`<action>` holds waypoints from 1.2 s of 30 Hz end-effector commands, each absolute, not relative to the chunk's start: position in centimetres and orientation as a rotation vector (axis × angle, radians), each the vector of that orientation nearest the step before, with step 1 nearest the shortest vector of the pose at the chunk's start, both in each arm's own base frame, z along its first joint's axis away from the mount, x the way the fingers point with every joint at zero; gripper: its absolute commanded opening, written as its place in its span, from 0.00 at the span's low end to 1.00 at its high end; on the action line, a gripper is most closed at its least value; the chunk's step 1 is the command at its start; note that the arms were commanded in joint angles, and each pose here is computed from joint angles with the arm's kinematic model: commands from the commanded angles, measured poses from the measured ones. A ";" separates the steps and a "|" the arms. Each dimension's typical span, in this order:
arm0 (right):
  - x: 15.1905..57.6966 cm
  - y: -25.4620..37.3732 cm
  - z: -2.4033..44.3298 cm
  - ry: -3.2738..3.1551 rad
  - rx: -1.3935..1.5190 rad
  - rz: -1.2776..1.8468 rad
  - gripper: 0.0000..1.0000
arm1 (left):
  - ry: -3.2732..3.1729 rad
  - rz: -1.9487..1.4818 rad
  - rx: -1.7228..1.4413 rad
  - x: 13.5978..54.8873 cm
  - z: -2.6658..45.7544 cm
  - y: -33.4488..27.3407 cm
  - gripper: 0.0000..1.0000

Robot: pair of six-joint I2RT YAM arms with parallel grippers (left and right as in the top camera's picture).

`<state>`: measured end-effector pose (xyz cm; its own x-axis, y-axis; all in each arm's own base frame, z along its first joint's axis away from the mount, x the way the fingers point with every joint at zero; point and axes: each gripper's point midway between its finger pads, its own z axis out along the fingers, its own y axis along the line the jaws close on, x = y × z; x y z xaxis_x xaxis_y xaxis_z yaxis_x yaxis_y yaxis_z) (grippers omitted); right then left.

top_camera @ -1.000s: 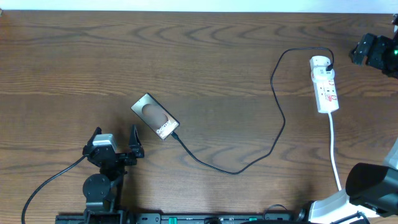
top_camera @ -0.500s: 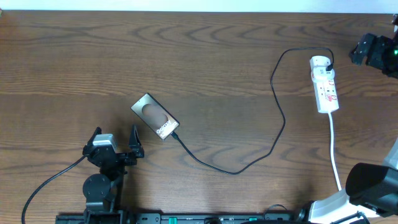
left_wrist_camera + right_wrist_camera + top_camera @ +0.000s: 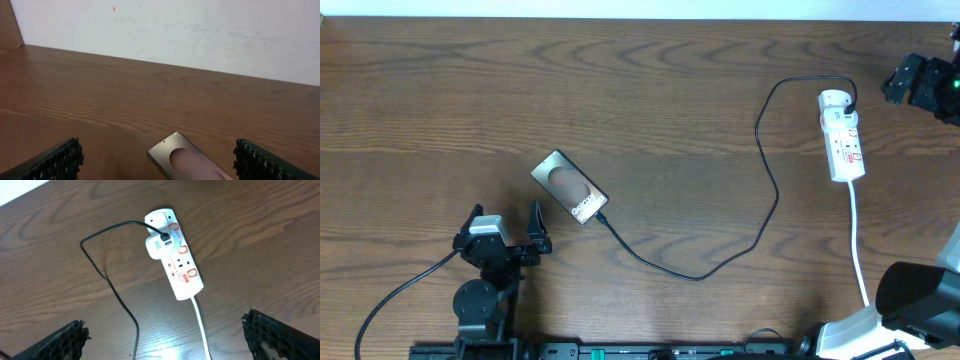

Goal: Plug charger to phone and switch on socket

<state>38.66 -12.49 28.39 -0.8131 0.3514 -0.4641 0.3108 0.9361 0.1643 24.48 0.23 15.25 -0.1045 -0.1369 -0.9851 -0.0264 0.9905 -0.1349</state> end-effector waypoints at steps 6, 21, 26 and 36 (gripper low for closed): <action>38.7 -12.3 30.2 2.527 0.466 0.101 0.99 | 1.722 -0.076 -0.113 24.4 13.7 0.2 0.96; 42.0 -1.3 44.9 1.876 -0.130 0.054 0.99 | 1.722 -0.077 -0.113 24.4 13.7 0.2 0.96; 40.3 1.6 46.0 1.713 -0.207 0.071 0.99 | 1.722 -0.077 -0.113 24.4 13.7 0.2 0.96; 34.9 4.2 41.5 1.495 -0.264 0.091 0.99 | 1.722 -0.077 -0.113 24.4 13.7 0.2 0.96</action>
